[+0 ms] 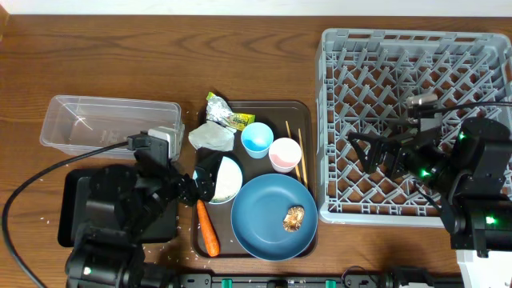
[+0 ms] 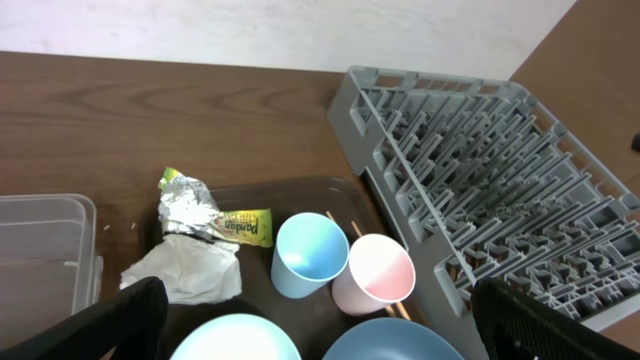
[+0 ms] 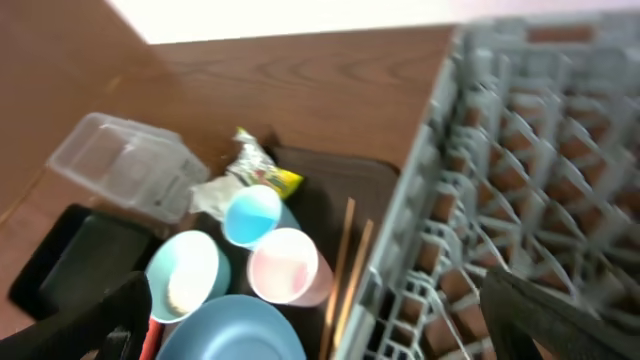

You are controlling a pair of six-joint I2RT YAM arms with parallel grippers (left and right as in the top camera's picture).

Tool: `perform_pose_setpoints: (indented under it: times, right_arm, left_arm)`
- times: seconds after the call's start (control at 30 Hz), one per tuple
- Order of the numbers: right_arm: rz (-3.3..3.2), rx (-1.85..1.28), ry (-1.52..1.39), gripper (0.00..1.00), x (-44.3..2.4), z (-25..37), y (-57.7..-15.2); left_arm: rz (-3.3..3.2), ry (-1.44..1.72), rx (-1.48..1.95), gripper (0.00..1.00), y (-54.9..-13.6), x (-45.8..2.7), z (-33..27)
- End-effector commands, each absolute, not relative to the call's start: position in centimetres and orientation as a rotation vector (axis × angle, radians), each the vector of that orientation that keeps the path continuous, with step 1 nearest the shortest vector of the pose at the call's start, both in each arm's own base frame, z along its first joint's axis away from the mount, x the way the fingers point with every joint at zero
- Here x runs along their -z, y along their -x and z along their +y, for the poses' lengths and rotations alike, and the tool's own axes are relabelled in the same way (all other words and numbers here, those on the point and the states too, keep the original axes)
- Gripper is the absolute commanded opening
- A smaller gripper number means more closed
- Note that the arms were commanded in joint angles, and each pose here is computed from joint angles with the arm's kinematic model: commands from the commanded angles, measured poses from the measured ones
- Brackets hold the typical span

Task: Sort waste into correct bins and load items into the dishwasher rack
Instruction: 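Move left gripper toward light-blue cup, right gripper over rack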

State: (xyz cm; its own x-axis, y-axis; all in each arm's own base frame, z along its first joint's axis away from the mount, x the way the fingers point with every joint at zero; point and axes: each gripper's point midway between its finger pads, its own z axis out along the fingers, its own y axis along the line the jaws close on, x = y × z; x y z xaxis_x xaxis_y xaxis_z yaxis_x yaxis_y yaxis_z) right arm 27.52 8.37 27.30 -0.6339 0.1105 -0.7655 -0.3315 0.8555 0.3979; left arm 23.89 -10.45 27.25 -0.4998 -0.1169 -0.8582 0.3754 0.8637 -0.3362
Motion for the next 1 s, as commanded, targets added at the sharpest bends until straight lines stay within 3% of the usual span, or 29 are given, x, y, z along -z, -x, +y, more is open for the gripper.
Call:
perform_pose_setpoints:
  times: [0.0, 0.13, 0.3, 0.53, 0.97]
  right_arm:
    - [2.220, -0.551, -0.023, 0.99, -26.5, 6.1, -28.2]
    - [2.274, -0.585, -0.153, 0.99, -25.5, 5.9, -28.5]
    - [2.372, -0.536, -0.168, 0.99, -25.0, 5.9, -28.2]
    - [2.370, -0.431, 0.010, 0.99, -25.8, 7.3, -28.4]
    - [2.313, -0.462, 0.037, 0.99, -26.9, 8.2, -29.2]
  left_arm:
    - [2.067, -0.148, 0.567, 0.98, -25.0, -26.7, -9.9]
    - [2.237, -0.108, 0.568, 0.98, -26.2, -25.2, -10.1]
    - [2.386, -0.081, 0.562, 0.98, -27.8, -27.6, -10.4]
    - [2.429, -0.073, 0.558, 0.98, -28.0, -29.2, -10.5]
    - [2.359, -0.111, 0.625, 0.98, -29.2, -30.4, -11.6]
